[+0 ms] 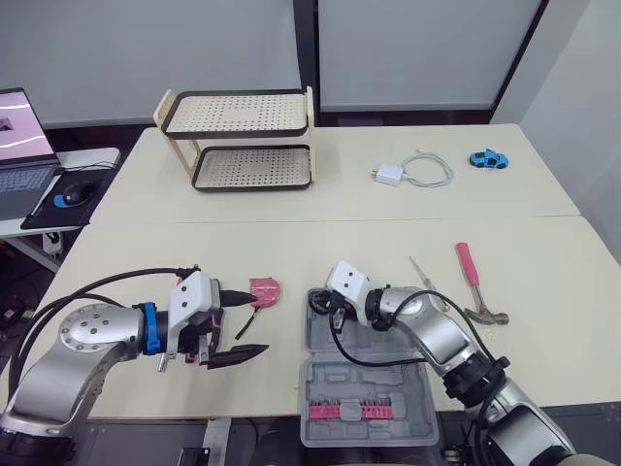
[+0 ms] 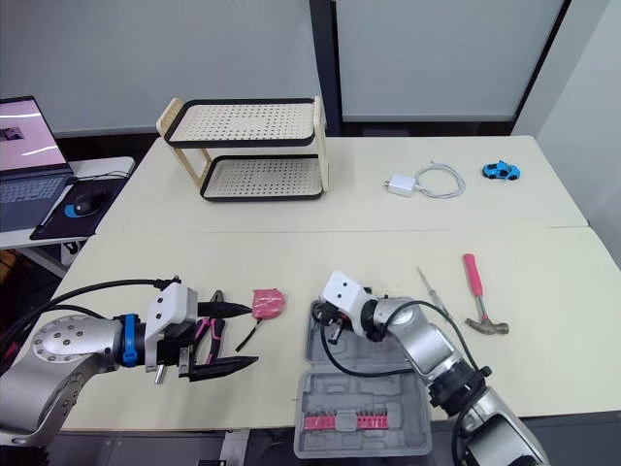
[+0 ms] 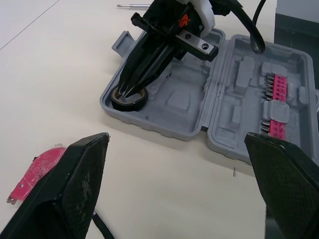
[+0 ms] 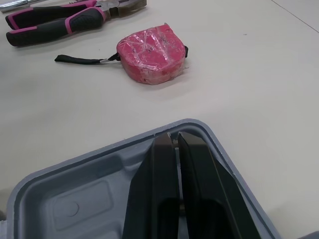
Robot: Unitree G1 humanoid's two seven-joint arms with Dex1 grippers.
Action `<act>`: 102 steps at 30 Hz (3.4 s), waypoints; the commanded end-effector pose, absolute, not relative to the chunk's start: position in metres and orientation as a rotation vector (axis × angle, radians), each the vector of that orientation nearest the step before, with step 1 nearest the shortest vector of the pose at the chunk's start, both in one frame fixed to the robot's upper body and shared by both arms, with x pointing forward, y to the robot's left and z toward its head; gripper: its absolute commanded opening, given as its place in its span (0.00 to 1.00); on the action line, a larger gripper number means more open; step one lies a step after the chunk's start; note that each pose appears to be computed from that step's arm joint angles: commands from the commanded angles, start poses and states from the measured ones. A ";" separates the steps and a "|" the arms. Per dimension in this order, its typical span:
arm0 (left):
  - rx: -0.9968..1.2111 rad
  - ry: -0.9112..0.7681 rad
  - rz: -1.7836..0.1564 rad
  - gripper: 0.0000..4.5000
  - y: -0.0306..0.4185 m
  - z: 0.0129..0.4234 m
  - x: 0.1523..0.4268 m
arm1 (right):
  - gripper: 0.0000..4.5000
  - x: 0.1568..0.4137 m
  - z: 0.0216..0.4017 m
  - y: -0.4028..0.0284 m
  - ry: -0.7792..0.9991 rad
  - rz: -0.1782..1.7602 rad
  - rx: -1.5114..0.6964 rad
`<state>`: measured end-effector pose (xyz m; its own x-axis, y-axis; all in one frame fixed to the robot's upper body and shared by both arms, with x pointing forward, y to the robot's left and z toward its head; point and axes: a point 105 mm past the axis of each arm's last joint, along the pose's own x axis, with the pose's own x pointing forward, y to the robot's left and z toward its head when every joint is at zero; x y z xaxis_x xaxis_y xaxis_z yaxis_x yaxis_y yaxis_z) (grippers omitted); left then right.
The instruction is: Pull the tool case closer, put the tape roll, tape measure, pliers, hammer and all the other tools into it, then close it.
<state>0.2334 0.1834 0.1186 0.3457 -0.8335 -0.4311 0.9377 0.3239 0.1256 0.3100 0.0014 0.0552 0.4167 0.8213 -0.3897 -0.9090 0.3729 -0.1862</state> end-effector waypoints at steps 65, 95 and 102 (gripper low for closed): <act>0.295 0.284 -0.702 1.00 0.288 0.135 0.255 | 0.13 0.264 0.145 -0.114 0.094 0.992 -0.510; 0.223 0.465 -0.239 1.00 0.364 0.111 0.215 | 0.67 0.196 0.122 -0.353 0.441 0.438 -0.571; 0.185 0.520 -0.227 1.00 0.368 0.103 0.198 | 0.99 0.194 0.121 -0.349 0.467 0.497 -0.565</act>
<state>0.2014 0.3639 0.0919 0.8266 -0.1796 -0.5334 0.2713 0.9575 0.0981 0.1918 -0.3532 0.1108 0.7839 0.2870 -0.5505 -0.5374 0.7577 -0.3702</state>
